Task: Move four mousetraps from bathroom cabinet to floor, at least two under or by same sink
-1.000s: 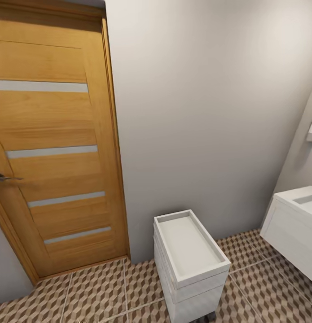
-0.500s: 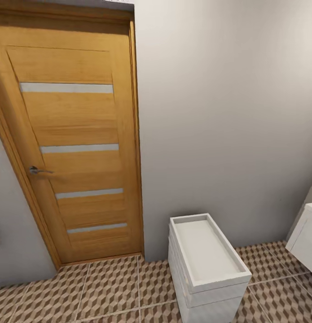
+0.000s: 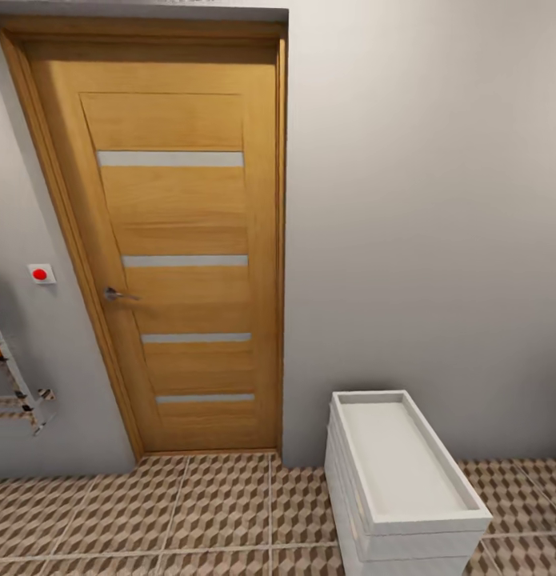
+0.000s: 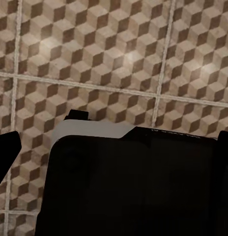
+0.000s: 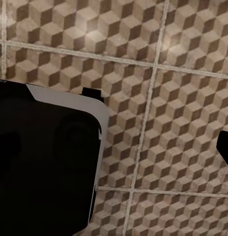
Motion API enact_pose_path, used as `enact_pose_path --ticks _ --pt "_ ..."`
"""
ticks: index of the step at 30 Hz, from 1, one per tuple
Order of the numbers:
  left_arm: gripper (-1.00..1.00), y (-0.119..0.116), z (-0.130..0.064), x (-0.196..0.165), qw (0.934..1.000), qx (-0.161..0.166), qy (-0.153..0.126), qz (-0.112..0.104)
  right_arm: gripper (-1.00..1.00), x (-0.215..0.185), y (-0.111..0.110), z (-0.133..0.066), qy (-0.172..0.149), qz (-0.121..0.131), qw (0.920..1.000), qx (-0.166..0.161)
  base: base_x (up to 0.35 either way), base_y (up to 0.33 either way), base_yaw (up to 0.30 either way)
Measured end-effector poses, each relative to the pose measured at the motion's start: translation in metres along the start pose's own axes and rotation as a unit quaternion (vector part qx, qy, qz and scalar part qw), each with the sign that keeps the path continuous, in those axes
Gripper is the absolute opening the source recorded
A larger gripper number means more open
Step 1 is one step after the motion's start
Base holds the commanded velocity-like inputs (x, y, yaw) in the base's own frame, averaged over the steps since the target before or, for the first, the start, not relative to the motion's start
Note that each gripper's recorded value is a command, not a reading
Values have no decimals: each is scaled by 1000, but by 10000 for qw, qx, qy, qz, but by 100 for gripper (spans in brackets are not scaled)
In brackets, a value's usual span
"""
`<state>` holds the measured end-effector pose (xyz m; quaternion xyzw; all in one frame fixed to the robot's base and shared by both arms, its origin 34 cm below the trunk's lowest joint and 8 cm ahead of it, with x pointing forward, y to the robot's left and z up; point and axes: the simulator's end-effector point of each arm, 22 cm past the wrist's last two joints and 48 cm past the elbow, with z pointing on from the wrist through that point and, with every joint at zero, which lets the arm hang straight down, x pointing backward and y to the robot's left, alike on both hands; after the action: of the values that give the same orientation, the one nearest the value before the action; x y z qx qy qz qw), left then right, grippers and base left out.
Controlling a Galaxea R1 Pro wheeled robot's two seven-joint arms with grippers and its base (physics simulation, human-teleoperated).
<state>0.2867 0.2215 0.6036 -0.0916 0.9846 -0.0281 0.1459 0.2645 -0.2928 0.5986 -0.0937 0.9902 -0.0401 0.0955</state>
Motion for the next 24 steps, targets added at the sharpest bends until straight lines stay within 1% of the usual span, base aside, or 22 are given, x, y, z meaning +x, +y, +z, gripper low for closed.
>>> enact_pose_path --ticks 24 --pt "100 0 0 0 10000 -1 -1 -1 100 0 0 0 0 0 10000 8 0 0 278"
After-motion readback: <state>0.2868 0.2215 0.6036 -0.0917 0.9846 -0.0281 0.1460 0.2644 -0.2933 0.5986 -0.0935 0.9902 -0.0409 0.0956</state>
